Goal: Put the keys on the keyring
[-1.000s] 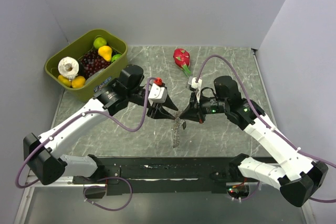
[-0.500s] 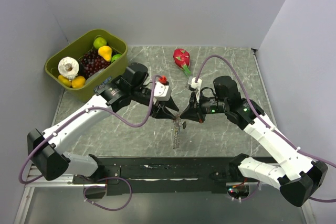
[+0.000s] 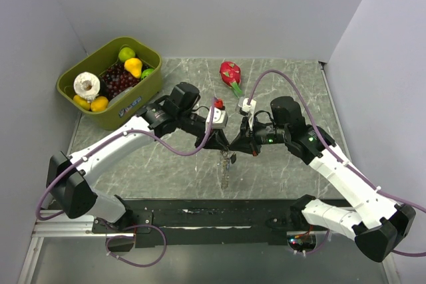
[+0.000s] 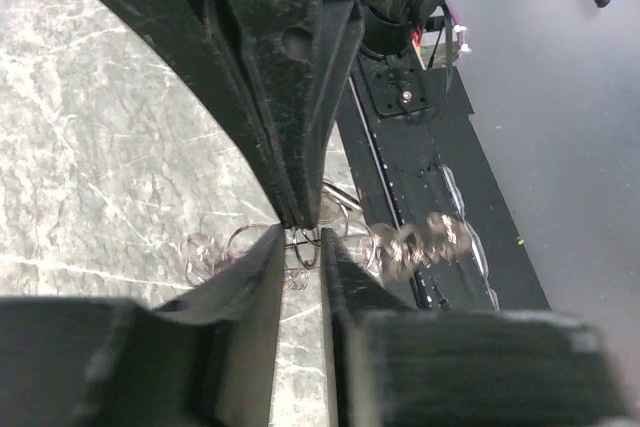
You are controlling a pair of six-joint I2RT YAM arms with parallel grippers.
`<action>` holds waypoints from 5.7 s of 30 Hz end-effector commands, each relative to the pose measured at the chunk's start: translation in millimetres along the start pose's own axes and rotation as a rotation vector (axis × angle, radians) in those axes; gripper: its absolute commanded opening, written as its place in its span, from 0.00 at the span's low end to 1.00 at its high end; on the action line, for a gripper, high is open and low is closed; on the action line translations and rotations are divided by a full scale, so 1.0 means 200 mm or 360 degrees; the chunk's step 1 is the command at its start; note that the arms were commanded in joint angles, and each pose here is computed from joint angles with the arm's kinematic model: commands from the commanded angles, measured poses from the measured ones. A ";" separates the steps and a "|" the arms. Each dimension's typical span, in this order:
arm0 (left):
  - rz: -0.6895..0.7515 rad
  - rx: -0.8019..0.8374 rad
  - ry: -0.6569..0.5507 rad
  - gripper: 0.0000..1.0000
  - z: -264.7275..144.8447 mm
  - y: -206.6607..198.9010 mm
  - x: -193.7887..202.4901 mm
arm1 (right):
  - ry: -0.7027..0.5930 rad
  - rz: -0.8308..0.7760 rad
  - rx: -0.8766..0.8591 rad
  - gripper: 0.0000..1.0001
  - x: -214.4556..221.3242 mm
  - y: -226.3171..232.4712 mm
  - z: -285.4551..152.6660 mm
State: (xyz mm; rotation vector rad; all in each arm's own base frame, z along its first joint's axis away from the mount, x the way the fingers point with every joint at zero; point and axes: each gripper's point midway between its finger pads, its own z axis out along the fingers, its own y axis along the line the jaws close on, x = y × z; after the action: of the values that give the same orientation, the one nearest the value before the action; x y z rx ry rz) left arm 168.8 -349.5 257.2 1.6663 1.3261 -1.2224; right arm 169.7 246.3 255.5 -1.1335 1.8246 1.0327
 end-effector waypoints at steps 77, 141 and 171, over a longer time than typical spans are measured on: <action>0.0443 -0.0472 -0.1321 0.01 -0.33 -0.20 -0.51 | -0.0568 -0.0181 -0.0005 0.61 -0.44 0.19 -0.29; 0.0489 -0.0244 -0.1301 0.01 -0.28 -0.26 -0.55 | -0.0537 -0.0092 -0.0272 0.33 -0.41 0.23 -0.17; 0.0245 -0.0357 -0.0089 0.49 -0.23 0.05 -0.16 | -0.0204 -0.0083 -0.0013 0.00 -0.26 0.03 -0.10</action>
State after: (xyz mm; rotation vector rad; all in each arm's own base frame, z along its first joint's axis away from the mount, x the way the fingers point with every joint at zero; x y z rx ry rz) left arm 189.0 -333.4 362.9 1.3085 0.9993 -1.0434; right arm 167.6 246.4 294.0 -1.0629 1.7231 1.1360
